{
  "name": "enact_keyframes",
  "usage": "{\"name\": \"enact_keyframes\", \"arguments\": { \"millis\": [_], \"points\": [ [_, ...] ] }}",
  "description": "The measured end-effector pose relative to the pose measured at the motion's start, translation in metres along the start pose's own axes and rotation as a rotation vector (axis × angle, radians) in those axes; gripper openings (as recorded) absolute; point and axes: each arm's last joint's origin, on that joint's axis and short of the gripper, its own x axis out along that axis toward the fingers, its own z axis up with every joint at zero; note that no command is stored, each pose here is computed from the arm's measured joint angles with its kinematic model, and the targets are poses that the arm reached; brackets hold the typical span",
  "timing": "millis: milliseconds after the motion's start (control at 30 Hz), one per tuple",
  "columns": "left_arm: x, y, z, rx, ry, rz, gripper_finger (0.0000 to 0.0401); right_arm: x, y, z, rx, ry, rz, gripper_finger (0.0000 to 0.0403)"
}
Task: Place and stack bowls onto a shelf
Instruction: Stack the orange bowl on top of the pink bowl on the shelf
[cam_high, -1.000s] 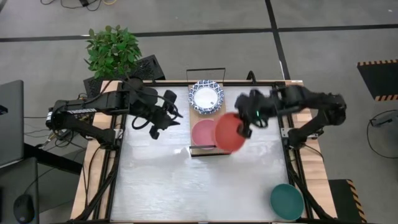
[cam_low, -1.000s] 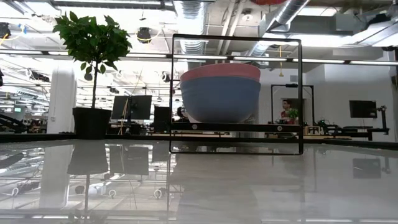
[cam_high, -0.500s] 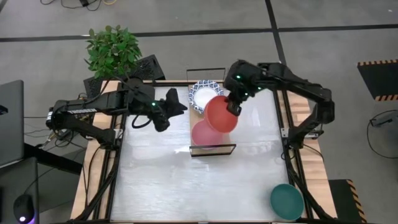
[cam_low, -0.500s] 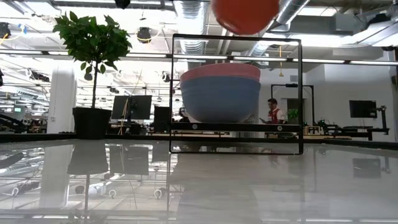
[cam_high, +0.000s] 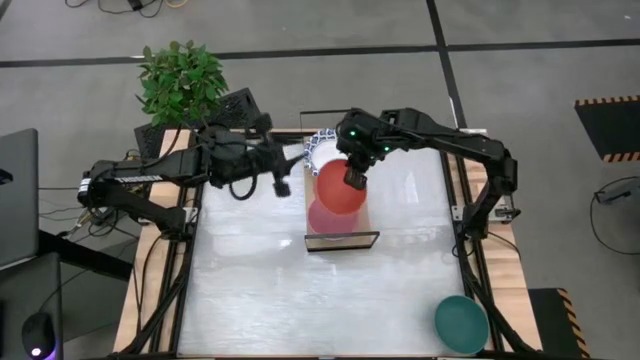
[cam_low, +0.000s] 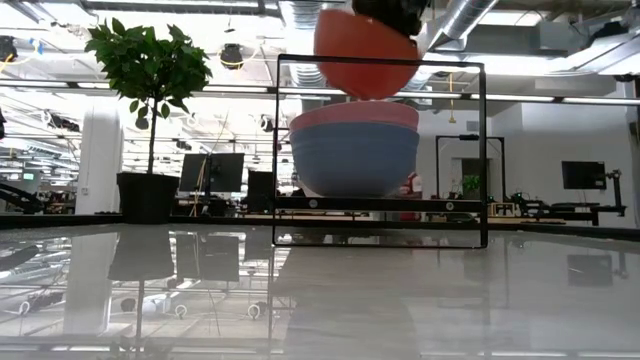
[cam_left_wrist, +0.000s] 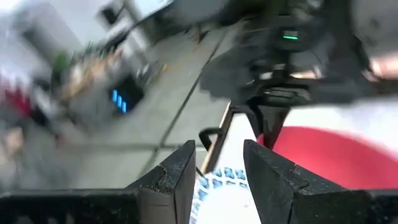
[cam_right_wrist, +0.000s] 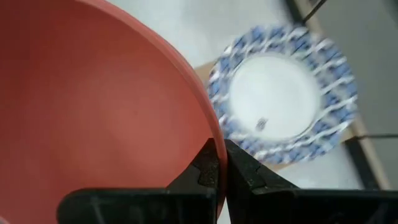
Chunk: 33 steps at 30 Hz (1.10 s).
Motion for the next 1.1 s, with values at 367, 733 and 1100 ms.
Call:
{"name": "enact_keyframes", "arguments": {
  "millis": [367, 733, 1100],
  "points": [
    [0.014, 0.003, -0.016, -0.316, 0.110, 0.009, 0.0123, -0.003, 0.011, 0.011, 0.038, -0.151, -0.193, 0.0029],
    [0.020, 0.003, -0.022, -0.309, 0.159, 0.057, 0.0123, -0.004, 0.003, 0.016, 0.104, -0.212, -0.367, 0.0030],
    [0.037, 0.000, -0.038, -0.300, 0.264, 0.117, 0.0123, -0.004, 0.002, 0.020, 0.109, -0.254, -0.385, 0.0030]
  ]
}}
